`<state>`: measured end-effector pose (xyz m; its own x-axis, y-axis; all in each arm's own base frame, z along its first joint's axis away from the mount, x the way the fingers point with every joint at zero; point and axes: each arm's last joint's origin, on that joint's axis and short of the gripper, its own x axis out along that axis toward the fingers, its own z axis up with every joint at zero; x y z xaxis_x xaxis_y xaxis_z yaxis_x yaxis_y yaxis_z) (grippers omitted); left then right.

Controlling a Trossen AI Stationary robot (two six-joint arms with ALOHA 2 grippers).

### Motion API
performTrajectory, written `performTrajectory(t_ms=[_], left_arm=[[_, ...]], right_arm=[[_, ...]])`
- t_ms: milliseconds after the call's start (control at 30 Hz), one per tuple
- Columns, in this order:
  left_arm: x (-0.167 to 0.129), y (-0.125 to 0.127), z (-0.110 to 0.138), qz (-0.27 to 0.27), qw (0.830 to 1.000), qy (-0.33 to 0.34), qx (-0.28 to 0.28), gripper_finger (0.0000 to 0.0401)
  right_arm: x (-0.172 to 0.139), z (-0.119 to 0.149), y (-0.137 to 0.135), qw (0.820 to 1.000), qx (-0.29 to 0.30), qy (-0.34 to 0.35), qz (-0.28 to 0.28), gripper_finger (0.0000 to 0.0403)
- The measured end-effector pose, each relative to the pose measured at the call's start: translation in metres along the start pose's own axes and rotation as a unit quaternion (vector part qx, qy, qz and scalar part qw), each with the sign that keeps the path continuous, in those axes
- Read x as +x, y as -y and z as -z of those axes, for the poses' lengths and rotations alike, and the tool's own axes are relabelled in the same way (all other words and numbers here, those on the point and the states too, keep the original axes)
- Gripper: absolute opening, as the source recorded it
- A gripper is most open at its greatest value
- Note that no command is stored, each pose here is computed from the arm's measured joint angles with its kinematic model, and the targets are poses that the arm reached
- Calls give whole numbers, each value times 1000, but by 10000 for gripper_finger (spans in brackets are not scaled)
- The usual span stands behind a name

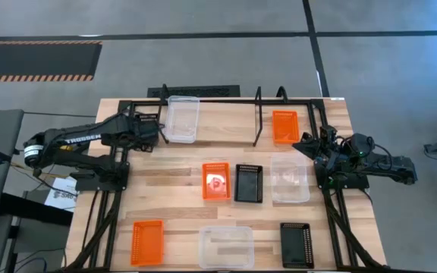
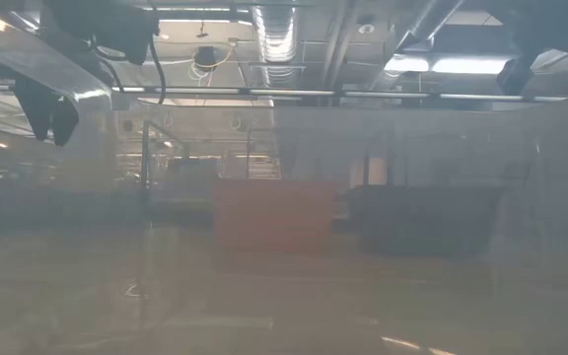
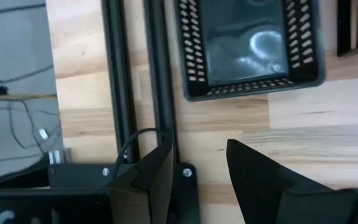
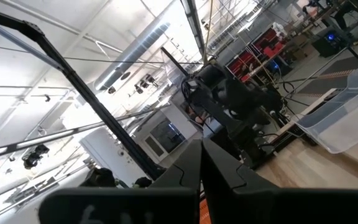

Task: Stack baskets on shelf by color
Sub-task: Put the top black bin on the shelf

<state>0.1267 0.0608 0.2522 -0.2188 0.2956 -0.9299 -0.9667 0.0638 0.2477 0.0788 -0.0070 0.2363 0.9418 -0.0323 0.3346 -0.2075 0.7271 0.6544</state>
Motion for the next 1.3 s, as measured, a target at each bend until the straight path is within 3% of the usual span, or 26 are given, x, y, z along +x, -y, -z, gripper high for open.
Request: performTrajectory(t_ms=[267, 367, 667, 800, 1067, 1300], left_arm=[[-4, -24, -12, 55, 992, 15, -117, 139], [0, -26, -20, 58, 989, 5, -135, 136], [17, -31, -54, 88, 989, -7, -116, 82], [27, -38, -63, 71, 992, -27, -103, 73], [46, -36, -76, 59, 994, -72, -53, 86], [65, -22, -90, 47, 995, -81, -37, 133]], right_arm=[[0, 0, 0, 1000, -6, -1, 0, 33], [0, 0, 0, 1000, -8, 0, 0, 33], [0, 0, 0, 1000, -9, 0, 0, 33], [0, 0, 0, 1000, -9, 0, 0, 33], [0, 0, 0, 1000, -9, 0, 0, 33], [0, 0, 0, 1000, -9, 0, 0, 33]])
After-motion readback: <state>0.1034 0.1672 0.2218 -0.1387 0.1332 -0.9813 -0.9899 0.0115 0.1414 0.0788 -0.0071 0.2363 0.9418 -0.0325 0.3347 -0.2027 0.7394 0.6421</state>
